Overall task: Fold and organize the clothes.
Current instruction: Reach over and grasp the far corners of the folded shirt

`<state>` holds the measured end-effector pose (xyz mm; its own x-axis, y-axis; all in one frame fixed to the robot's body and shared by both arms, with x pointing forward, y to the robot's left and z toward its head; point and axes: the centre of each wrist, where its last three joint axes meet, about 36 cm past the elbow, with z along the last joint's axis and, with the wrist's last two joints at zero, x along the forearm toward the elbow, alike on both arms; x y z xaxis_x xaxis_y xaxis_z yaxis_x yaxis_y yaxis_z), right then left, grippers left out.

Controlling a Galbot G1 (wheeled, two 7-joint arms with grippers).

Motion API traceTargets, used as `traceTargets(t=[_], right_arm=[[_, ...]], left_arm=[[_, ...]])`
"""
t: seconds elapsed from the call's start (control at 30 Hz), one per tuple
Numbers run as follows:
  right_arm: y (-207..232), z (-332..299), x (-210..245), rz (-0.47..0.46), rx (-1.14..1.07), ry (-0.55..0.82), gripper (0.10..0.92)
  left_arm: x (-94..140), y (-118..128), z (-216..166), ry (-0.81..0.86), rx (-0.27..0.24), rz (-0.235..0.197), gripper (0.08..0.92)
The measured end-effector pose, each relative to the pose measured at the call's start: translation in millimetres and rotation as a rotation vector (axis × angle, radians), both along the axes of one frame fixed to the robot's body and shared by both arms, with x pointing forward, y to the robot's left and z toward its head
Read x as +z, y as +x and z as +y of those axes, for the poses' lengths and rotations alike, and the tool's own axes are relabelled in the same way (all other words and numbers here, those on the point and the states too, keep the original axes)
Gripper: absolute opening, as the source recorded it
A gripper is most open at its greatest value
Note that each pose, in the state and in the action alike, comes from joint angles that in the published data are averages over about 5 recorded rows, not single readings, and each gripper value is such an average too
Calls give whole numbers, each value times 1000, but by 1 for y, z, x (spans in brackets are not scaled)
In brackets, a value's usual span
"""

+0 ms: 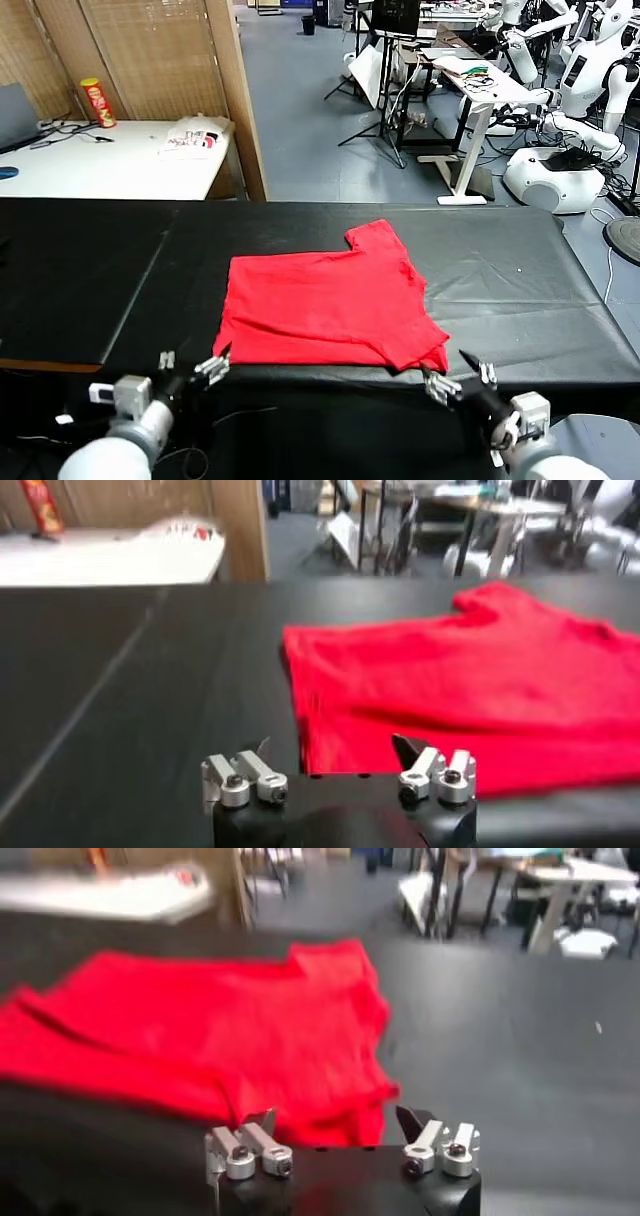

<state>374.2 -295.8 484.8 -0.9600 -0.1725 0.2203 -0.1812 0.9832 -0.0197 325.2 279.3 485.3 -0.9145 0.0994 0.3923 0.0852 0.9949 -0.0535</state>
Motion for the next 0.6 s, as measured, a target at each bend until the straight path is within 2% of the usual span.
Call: traceTargets(t=[0.13, 0.37, 0.47, 0.6], right_arm=[[64, 1, 0, -26, -29, -3, 798], [167, 16, -10, 63, -78, -19, 798], [204, 21, -15, 110, -71, -12, 798], [240, 29, -22, 166, -41, -3, 798]], left_arm=[[8, 48, 8, -46, 4, -38, 798], [10, 139, 19, -63, 24, -37, 798], [7, 175, 20, -60, 37, -8, 798], [-6, 213, 21, -51, 39, 73, 798]])
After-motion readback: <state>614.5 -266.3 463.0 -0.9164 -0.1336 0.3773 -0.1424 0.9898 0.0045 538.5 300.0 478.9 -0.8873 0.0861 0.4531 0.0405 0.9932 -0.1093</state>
